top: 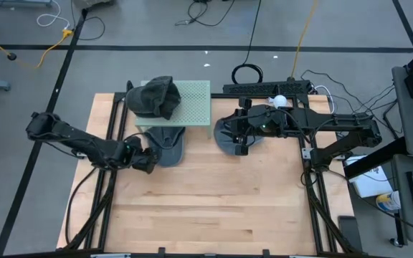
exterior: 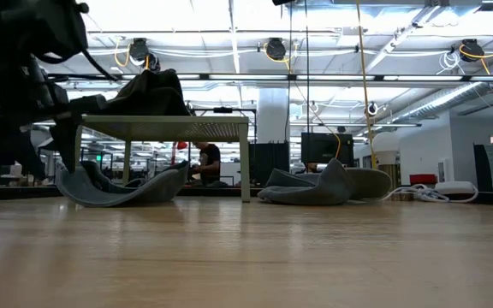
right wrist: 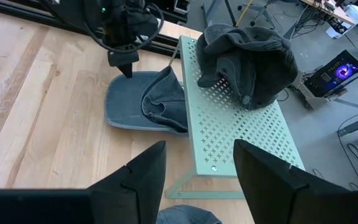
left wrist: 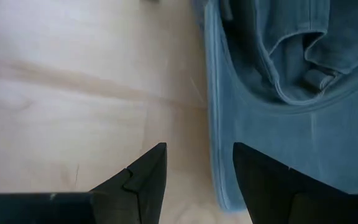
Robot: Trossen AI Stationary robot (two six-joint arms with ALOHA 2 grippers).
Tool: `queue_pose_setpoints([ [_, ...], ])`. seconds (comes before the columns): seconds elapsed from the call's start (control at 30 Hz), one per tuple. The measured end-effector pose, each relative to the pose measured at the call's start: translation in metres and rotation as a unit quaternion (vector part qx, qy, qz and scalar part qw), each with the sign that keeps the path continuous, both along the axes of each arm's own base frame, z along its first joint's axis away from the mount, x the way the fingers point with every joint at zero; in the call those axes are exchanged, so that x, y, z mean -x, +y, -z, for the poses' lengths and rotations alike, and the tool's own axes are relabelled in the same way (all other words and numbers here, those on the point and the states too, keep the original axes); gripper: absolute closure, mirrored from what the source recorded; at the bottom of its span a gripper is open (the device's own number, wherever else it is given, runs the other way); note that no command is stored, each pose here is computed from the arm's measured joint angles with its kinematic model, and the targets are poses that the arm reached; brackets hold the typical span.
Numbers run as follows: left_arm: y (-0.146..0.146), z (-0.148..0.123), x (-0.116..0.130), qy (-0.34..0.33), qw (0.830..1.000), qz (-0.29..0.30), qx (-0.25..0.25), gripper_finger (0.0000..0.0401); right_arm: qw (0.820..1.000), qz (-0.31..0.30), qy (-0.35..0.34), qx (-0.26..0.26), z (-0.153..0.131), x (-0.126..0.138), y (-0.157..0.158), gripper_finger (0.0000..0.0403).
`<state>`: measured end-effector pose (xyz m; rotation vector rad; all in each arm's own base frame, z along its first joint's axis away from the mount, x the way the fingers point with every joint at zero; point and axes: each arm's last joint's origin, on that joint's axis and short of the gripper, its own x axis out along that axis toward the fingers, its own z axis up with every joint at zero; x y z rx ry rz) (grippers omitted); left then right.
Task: Pick & Place hat
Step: Put the gray cap on the shelf
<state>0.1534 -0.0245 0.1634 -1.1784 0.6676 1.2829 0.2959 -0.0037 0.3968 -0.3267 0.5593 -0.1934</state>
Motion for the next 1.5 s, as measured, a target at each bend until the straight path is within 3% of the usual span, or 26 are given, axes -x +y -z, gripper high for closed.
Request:
queue_pose_setpoints([
  [0.23, 0.011, 0.006, -0.013, -0.047, 0.998, 0.037, -0.005, 0.0215, 1.0, 0.0, 0.0, 0.0, 0.0, 0.0, 0.0, 0.0222],
  [0.57, 0.018, 0.008, -0.013, -0.038, 0.998, 0.033, 0.038, 0.0222, 1.0, 0.01, -0.006, -0.018, 0.0, 0.0, 0.0, 0.0222],
  [1.0, 0.016, 0.007, -0.013, -0.04, 0.997, 0.043, 0.049, 0.0381, 1.0, 0.011, -0.006, -0.019, 0.0, 0.0, 0.0, 0.0222],
  [1.17, 0.011, 0.007, -0.014, -0.041, 0.995, 0.064, 0.062, 0.0384, 1.0, 0.011, -0.006, -0.019, 0.0, 0.0, 0.0, 0.0222],
  [1.37, 0.0, 0.004, -0.017, -0.057, 0.982, 0.148, 0.106, 0.0391, 1.0, 0.014, -0.008, -0.025, 0.0, 0.0, 0.0, 0.0222],
  [1.5, -0.009, 0.0, -0.02, -0.083, 0.971, 0.198, 0.109, 0.0391, 0.997, 0.039, -0.021, -0.067, 0.0, 0.0, 0.0, 0.0222],
])
